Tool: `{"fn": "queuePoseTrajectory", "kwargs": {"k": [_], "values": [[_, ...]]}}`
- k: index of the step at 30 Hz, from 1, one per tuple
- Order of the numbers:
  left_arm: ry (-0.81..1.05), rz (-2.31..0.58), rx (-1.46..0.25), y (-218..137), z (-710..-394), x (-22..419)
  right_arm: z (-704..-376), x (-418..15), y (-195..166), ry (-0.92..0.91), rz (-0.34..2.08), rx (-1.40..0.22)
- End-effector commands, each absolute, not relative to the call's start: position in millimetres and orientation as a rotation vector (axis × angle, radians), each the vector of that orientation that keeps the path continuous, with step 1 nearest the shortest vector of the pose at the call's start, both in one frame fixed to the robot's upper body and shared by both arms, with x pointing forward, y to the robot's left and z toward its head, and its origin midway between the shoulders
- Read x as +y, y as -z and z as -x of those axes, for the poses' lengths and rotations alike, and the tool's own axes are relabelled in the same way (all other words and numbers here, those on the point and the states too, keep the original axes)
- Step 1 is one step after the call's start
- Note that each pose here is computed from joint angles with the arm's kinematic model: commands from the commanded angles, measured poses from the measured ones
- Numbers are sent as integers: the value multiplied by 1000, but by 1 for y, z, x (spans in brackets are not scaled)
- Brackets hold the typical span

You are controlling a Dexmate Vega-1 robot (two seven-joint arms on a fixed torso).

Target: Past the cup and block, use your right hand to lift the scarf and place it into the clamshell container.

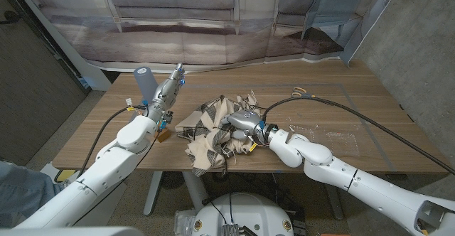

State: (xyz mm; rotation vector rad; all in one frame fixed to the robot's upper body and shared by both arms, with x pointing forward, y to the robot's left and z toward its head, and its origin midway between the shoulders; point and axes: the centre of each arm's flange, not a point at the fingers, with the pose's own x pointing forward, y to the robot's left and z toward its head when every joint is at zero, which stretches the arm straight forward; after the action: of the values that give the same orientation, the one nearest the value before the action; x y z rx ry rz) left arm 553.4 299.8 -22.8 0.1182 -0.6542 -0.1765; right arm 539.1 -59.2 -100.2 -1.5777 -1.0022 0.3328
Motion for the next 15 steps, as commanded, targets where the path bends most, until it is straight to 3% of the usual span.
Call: {"fn": "queuePoseTrajectory", "kwargs": {"k": [1,15], "values": [[188,-122,-657,20,-555,299,-531,-64,88,-275,1522,-1042],[192,-130,-662,17,-555,298,-521,-71,75,-234,1458,-1082]]}}
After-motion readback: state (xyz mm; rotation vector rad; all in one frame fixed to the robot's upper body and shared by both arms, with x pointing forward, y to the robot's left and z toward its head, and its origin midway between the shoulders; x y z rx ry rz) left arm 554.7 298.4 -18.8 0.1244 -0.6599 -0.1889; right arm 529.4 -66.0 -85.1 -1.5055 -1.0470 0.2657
